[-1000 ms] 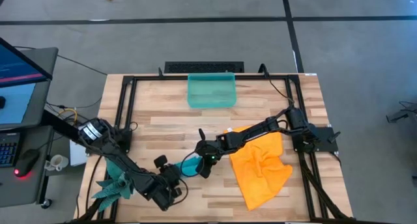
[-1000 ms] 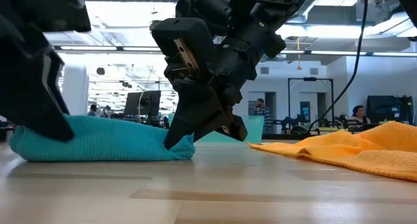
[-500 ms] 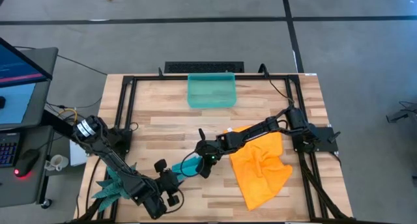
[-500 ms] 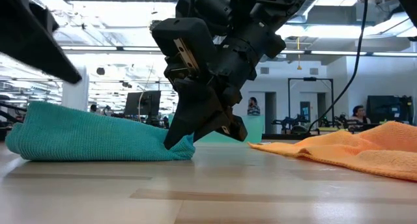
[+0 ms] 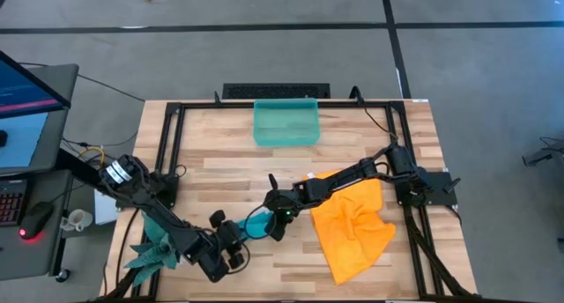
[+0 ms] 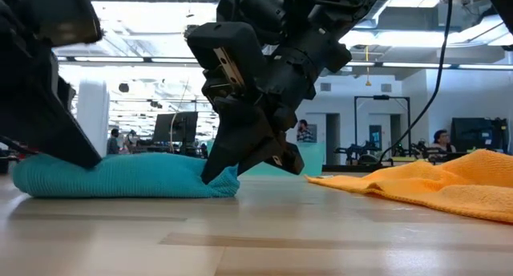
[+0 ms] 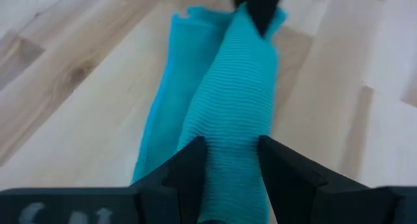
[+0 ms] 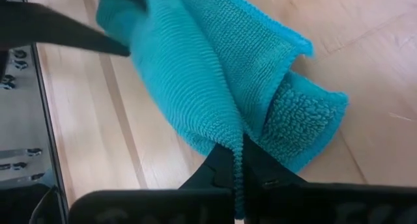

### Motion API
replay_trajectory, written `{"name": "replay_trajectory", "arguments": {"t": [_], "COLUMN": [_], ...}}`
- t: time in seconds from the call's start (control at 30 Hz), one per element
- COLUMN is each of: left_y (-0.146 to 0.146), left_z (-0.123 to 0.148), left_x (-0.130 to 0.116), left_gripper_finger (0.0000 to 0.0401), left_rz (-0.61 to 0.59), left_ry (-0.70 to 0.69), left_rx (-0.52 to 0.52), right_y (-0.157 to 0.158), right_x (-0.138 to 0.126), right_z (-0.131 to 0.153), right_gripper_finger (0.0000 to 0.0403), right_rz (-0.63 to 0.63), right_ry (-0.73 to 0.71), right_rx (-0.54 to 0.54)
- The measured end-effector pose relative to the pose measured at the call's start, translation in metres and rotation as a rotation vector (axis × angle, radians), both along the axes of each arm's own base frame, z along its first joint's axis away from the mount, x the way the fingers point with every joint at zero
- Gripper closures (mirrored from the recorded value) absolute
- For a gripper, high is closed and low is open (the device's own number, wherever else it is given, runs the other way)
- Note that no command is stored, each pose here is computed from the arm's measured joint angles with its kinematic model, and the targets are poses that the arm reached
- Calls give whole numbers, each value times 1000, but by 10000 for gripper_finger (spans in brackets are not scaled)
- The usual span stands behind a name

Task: Roll microfiber towels into tight, uniform cylinder then place into a basket
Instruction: Roll the blue microfiber cloth

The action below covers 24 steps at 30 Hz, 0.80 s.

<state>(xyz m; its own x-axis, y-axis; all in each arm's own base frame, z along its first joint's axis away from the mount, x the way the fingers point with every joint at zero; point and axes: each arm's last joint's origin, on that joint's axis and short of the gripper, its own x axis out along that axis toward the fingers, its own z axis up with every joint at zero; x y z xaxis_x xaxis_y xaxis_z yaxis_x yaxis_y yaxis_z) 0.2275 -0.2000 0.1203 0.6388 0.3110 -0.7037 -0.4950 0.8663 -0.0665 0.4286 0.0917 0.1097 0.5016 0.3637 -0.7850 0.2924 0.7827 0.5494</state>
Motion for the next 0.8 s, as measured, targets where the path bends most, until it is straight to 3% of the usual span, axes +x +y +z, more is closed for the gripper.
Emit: {"name": "replay_trajectory", "arguments": {"t": [0.33, 0.8], "left_y": [11, 11], "left_z": [-14, -16], "left_x": [-10, -11], "left_gripper_finger": [264, 264], "left_rz": [122, 80], "left_ry": [14, 53], "left_rx": [-119, -121], "right_y": [2, -7], "right_x": [1, 3], "right_z": [0, 6], "right_gripper_finger": [355, 332], "right_rz": [45, 60], "right_ry": [-15, -48], "right_rx": [47, 47]}}
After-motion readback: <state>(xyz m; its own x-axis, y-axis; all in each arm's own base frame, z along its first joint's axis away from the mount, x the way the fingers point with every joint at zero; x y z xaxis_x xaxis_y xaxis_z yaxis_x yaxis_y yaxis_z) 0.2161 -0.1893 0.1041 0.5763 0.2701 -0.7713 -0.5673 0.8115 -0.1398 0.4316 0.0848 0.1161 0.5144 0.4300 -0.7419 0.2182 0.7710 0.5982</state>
